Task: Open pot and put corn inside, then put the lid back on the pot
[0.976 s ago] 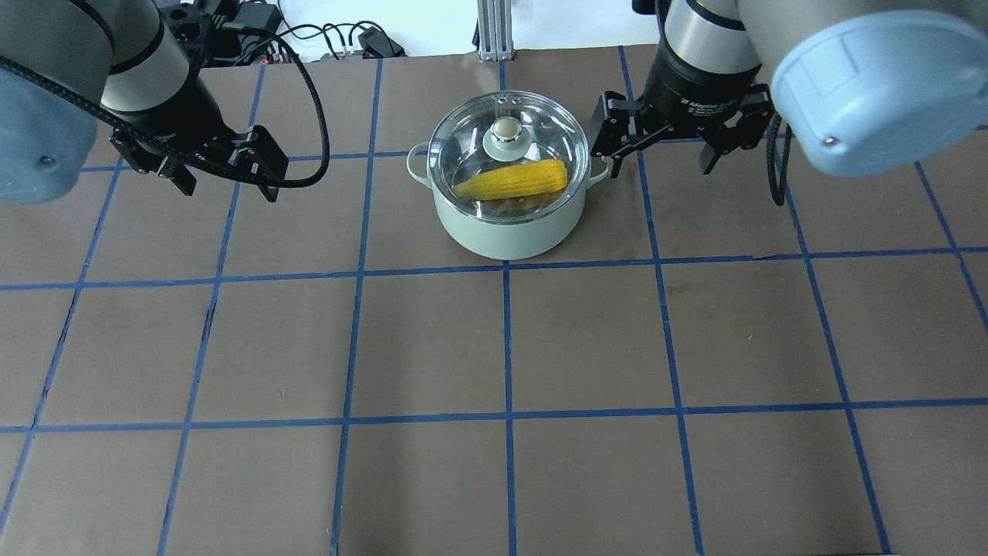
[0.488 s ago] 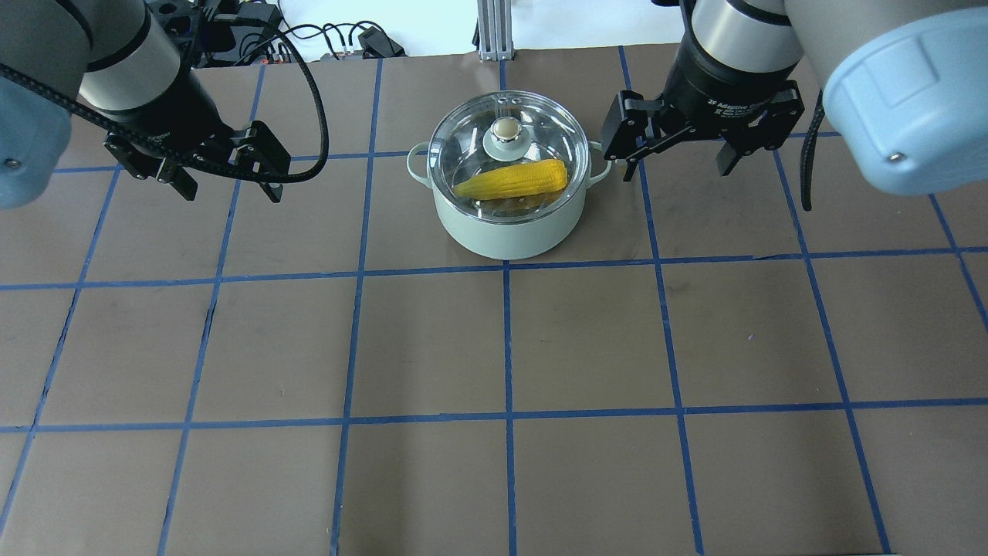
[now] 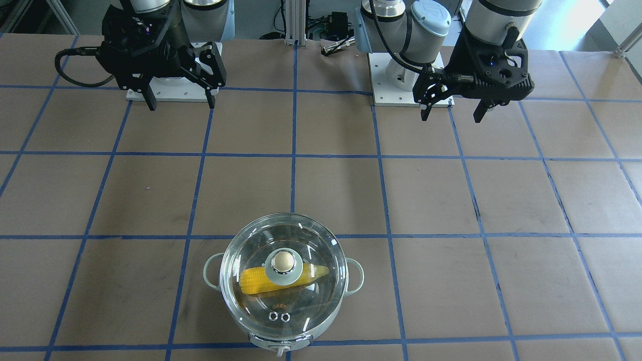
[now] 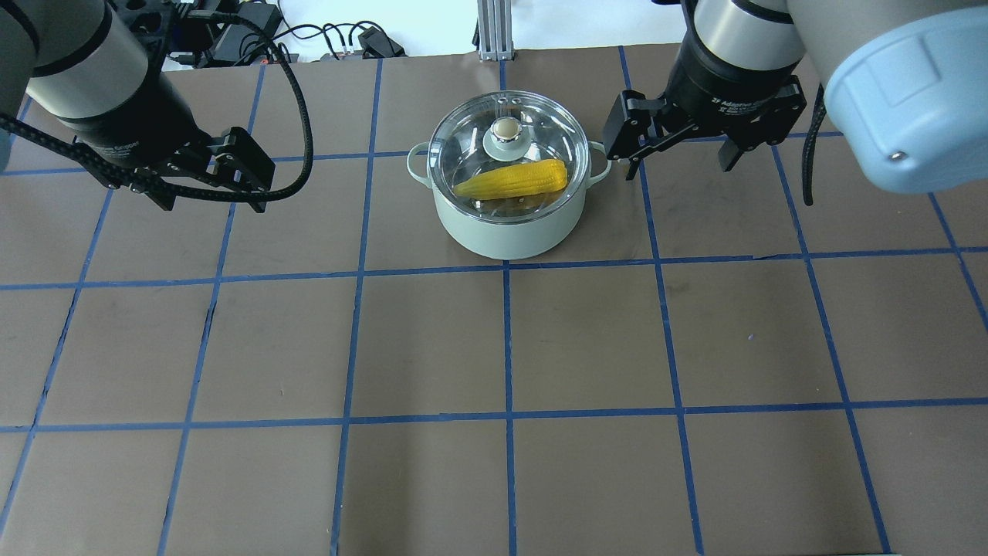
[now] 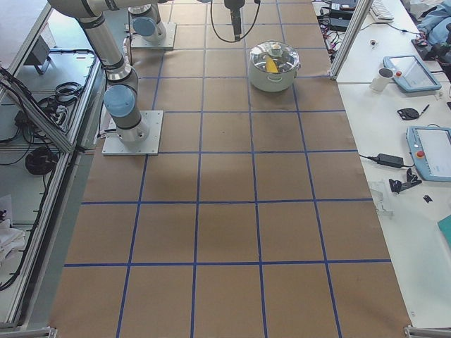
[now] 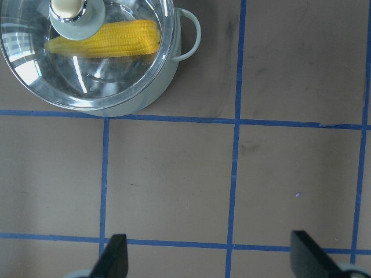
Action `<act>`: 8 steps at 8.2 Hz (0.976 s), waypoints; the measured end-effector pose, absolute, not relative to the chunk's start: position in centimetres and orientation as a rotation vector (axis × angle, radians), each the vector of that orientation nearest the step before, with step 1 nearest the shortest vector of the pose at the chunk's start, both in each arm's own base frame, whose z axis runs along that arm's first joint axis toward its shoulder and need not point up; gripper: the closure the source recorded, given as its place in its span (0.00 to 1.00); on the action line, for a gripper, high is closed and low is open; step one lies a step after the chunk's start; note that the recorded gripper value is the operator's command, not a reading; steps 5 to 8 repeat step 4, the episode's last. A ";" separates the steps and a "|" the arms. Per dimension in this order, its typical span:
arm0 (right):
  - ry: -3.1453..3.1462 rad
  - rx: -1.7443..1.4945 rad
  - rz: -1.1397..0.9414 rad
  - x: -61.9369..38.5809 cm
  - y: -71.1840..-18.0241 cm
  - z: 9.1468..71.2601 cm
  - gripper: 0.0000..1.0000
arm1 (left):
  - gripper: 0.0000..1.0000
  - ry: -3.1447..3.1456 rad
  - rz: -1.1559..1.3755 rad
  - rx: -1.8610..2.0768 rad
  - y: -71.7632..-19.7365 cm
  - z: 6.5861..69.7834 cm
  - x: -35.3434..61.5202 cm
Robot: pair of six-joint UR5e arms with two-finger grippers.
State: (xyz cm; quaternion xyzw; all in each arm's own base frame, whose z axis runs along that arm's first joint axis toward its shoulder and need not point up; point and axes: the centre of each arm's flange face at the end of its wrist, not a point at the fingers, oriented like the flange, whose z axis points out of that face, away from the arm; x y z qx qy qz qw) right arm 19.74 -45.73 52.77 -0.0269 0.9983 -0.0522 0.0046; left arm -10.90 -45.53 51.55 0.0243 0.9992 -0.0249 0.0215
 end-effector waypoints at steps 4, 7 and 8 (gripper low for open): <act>3.127 -0.083 -0.164 19.7 -45.8 52.8 0.00 | 0.00 3.104 -0.071 0.072 -45.1 51.9 -10.9; 3.127 -0.083 -0.164 19.7 -45.8 52.8 0.00 | 0.00 3.104 -0.071 0.072 -45.1 51.9 -10.9; 3.127 -0.083 -0.164 19.7 -45.8 52.8 0.00 | 0.00 3.104 -0.071 0.072 -45.1 51.9 -10.9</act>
